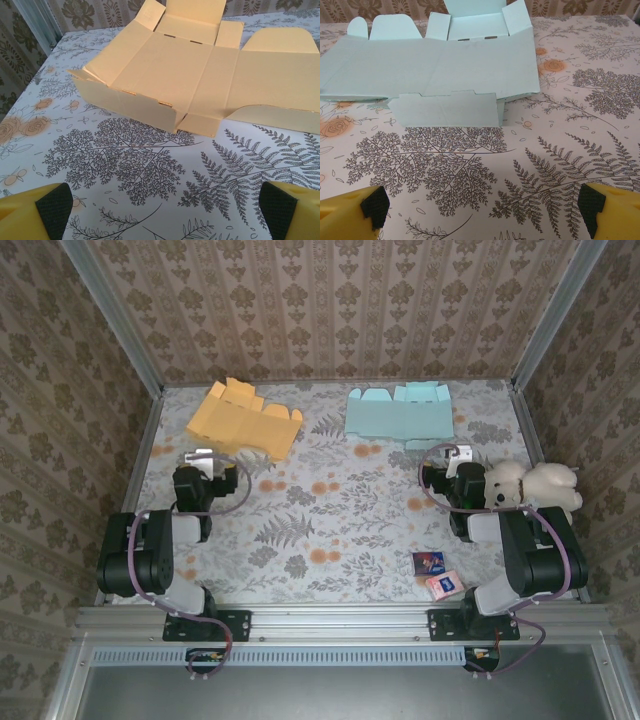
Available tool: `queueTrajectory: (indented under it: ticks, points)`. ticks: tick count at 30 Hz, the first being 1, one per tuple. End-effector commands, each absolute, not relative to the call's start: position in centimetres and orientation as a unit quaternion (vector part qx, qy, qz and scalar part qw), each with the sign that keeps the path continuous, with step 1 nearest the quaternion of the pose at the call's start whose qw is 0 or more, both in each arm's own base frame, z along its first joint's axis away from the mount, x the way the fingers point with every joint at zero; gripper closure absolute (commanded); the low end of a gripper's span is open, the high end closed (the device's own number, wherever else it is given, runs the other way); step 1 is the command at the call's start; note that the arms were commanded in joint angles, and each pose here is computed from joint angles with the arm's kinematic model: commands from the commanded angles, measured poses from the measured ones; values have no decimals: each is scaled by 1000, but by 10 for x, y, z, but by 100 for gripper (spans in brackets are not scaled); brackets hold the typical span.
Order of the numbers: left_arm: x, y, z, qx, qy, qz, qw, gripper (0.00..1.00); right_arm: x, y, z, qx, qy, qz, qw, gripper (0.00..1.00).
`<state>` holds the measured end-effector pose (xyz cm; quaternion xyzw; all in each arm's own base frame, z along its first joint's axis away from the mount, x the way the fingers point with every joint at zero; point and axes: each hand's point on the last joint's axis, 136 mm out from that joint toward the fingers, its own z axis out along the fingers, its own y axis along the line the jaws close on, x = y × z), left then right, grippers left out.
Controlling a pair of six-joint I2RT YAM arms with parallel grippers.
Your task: Fold the paper box
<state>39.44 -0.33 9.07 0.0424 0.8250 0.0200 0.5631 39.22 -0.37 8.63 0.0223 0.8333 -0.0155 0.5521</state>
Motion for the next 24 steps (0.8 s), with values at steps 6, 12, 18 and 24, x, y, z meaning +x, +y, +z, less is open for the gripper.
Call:
queueTrajectory:
  ticks: [6,12,18,24]
  points:
    - [368,50,165,-141,795,116,578,0,397,-17,164,107,825,-94,547,0]
    - [346,48,198,-259,794,19,550,0,410,26,193,137,863,-20,486,0]
    - [333,3,185,-288,823,-91,481,0,452,94,181,105,894,25,435,0]
    - [343,-58,199,-194,835,-134,497,0,504,159,155,55,916,55,393,0]
